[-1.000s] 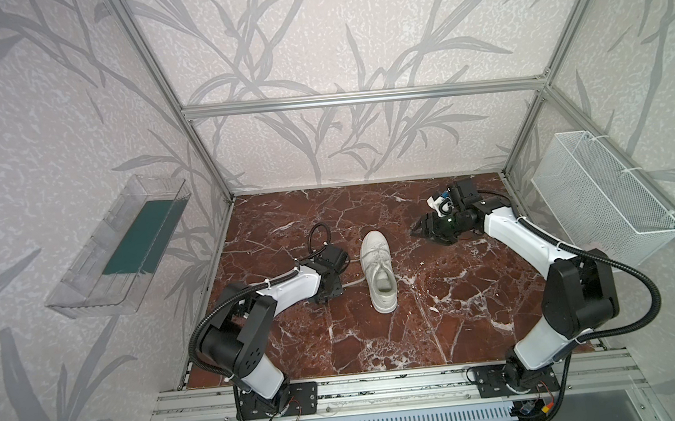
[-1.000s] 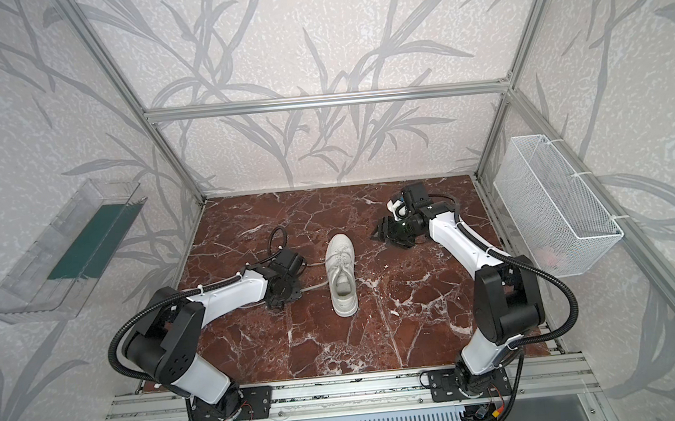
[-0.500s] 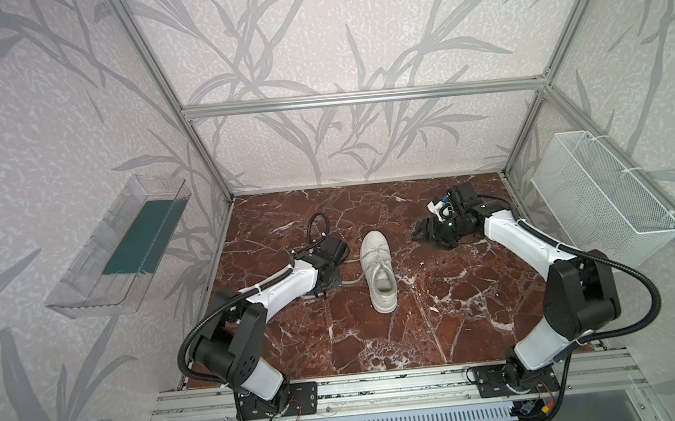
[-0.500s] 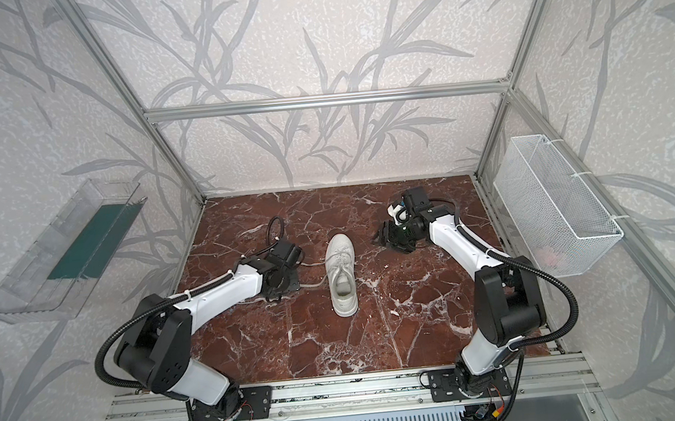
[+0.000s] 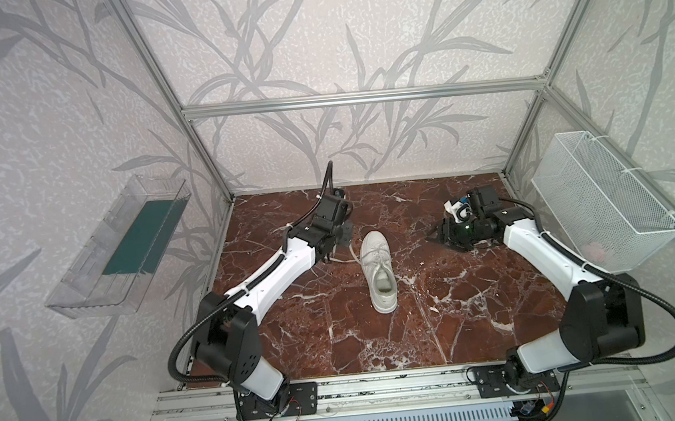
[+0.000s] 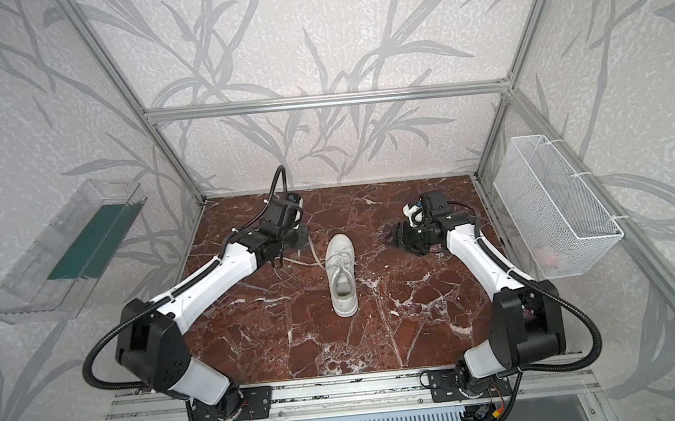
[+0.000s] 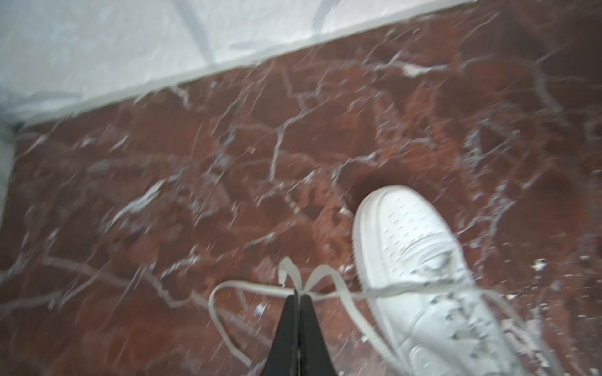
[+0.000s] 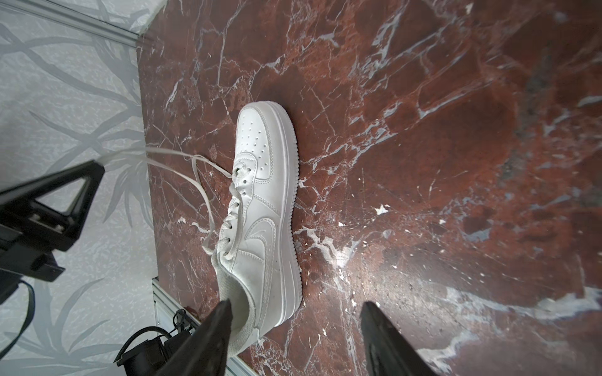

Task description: Tie the shoes

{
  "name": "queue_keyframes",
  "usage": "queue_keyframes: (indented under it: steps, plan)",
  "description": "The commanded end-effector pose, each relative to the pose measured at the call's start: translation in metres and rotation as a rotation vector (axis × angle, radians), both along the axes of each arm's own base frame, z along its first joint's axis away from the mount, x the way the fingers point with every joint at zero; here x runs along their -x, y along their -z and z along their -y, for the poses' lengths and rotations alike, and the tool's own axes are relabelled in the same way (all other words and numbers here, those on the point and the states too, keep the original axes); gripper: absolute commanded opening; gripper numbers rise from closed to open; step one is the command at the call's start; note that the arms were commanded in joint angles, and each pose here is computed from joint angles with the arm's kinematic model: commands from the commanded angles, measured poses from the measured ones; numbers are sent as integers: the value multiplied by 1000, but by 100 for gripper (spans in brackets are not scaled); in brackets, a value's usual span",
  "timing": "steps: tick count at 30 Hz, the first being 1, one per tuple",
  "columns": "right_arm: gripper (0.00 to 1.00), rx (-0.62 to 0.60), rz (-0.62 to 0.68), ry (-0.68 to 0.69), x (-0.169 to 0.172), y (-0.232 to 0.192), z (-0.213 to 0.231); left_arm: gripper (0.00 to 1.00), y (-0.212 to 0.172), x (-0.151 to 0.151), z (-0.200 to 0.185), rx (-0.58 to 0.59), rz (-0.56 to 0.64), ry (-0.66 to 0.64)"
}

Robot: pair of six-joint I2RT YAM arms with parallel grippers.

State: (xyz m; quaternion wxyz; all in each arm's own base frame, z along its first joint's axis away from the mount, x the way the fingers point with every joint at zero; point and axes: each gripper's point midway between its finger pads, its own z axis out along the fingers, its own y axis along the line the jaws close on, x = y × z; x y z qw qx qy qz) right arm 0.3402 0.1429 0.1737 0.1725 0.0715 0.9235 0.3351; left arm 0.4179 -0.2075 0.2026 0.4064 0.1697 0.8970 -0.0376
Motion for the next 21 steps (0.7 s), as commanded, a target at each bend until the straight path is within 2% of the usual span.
queue_keyframes:
  steps: [1, 6, 11, 12, 13, 14, 15, 17, 21]
  plan:
    - [63, 23, 13, 13, 16, -7, 15, 0, -24, -5, 83, 25, 123, 438]
    - [64, 44, 39, 104, 32, -10, 42, 0, -28, 27, 173, 137, 127, 784]
    - [64, 51, 74, 153, 38, -13, 55, 6, 1, 53, 204, 174, 77, 904]
    - [64, 54, 75, 153, 38, -14, 56, 9, 5, 55, 208, 176, 73, 913]
    - [64, 55, 73, 153, 38, -14, 57, 25, 11, 56, 211, 178, 70, 908]
    - [64, 55, 73, 152, 37, -15, 58, 50, 14, 56, 214, 184, 66, 902]
    - [64, 56, 72, 151, 37, -16, 58, 62, 17, 57, 216, 185, 57, 907]
    - [64, 55, 72, 150, 34, -16, 59, 69, 19, 56, 219, 182, 47, 905]
    - [64, 54, 67, 153, 30, -15, 59, 72, 19, 50, 221, 160, 26, 872]
